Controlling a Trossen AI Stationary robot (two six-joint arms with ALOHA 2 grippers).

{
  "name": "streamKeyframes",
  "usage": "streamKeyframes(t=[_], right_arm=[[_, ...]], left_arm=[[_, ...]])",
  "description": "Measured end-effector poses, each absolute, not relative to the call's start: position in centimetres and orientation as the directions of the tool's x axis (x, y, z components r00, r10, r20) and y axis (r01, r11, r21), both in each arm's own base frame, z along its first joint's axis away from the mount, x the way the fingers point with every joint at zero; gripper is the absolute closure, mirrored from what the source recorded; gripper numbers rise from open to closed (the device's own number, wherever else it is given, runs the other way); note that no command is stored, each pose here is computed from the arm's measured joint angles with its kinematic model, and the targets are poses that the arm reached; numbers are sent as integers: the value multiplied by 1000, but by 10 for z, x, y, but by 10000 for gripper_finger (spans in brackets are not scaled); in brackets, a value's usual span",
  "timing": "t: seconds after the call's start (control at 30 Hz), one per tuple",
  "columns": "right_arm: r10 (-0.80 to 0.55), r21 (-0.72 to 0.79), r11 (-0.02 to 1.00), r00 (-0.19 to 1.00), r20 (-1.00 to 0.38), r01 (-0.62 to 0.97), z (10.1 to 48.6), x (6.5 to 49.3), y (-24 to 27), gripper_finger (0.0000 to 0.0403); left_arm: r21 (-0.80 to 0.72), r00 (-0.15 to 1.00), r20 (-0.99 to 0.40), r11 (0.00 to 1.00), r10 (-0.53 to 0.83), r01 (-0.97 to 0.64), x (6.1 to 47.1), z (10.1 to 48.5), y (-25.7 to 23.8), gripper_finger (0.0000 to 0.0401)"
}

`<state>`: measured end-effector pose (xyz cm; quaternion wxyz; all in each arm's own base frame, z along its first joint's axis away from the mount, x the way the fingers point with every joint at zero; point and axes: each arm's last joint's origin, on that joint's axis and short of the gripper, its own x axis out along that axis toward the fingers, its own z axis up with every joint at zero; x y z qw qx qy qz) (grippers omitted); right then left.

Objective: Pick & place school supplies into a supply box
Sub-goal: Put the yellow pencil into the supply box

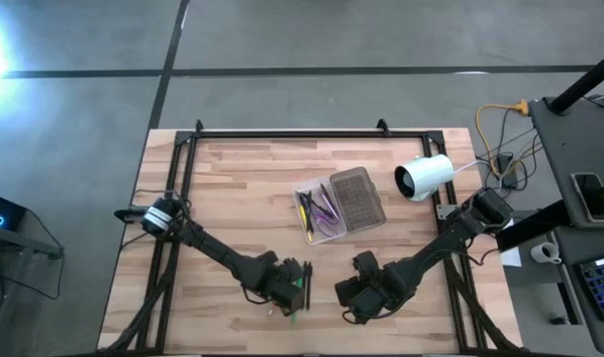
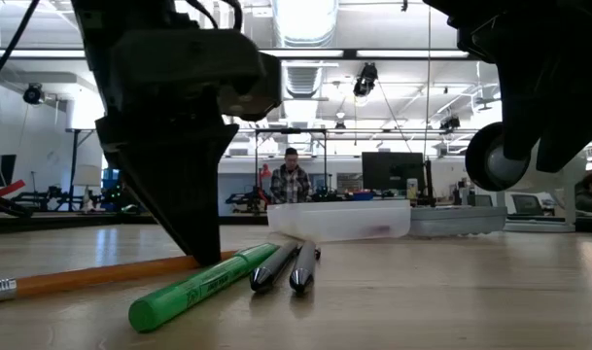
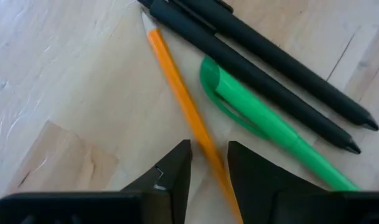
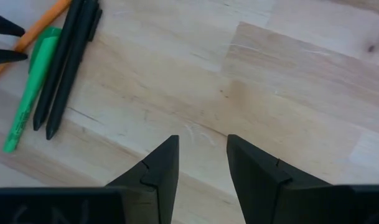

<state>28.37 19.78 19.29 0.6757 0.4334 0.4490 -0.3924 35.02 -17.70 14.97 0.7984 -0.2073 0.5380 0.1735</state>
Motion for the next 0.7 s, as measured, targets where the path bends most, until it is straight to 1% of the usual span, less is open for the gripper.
streamKeyframes(t=[0.07, 0.13, 0.3, 0.43, 0.53, 0.63, 0.7], right_arm=[[-140, 235, 318, 291, -946, 918, 193, 284, 198, 275], [-140, 237, 319, 293, -946, 918, 193, 284, 198, 275], [-140, 238, 318, 294, -945, 918, 193, 284, 198, 275], [-146, 242, 312, 298, -943, 919, 193, 284, 198, 275], [-159, 249, 311, 309, -938, 917, 193, 285, 198, 275], [-161, 251, 310, 310, -937, 917, 193, 285, 198, 275], [-173, 257, 305, 318, -932, 917, 193, 285, 197, 275]], left_arm=[[-131, 354, -933, 860, 60, -492, 348, 145, -176, 313], [-112, 340, -938, 872, 66, -477, 345, 142, -174, 327], [-20, 269, -958, 910, 101, -414, 336, 136, -169, 388], [-13, 265, -959, 918, 101, -396, 335, 139, -168, 394], [-28, 282, -955, 919, 92, -394, 334, 149, -167, 397], [11, 265, -956, 913, 130, -407, 326, 163, -158, 399], [-24, 344, -928, 903, 140, -430, 326, 183, -151, 400]])
